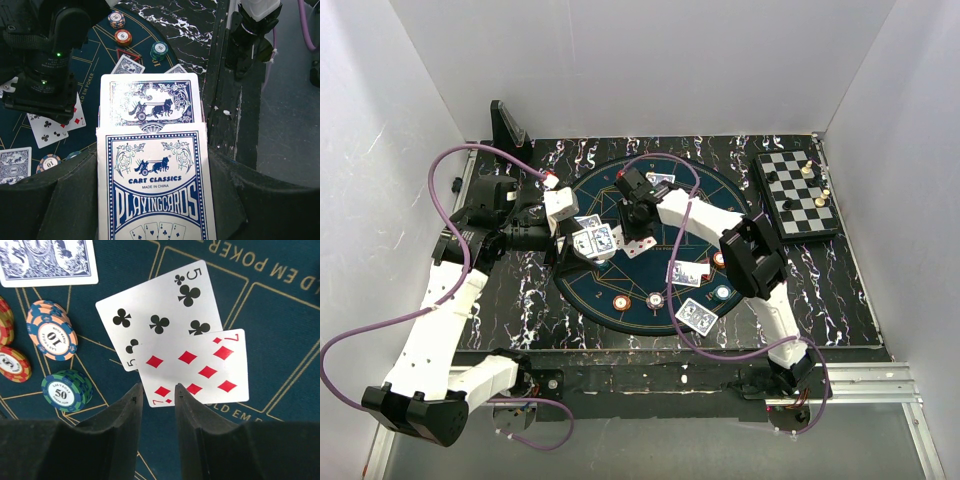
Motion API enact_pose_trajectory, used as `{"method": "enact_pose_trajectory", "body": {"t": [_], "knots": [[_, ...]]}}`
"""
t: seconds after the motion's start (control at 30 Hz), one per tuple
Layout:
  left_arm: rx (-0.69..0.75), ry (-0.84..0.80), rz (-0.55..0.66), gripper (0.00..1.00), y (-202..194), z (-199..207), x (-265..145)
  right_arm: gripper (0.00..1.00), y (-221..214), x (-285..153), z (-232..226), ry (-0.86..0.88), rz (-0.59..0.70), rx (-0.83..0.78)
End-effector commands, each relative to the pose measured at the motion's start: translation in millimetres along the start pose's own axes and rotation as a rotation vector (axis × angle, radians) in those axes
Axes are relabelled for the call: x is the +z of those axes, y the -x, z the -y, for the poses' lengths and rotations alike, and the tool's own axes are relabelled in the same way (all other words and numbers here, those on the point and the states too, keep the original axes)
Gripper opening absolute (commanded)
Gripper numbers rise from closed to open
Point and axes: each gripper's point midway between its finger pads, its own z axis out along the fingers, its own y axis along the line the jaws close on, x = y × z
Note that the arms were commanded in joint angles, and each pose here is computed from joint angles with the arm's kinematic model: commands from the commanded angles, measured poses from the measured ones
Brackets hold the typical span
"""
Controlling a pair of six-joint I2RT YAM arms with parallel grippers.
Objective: Distribute texas hold em gaming equipment
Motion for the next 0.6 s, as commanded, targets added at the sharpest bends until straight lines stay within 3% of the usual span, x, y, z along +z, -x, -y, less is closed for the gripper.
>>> {"method": "enact_pose_trajectory", "body": {"t": [0.0, 0.57], "knots": [[0.047, 0.004, 0.025, 0.41, 11.8, 4.1, -5.5, 0.38, -5.0, 12.8, -2.3, 0.009, -0.016, 0.027], [0.042, -0.005, 0.043, 0.42, 15.5, 5.6, -4.9, 0.37, -59.3, 5.5, 5.3, 0.038, -0.113, 0.073]]}}
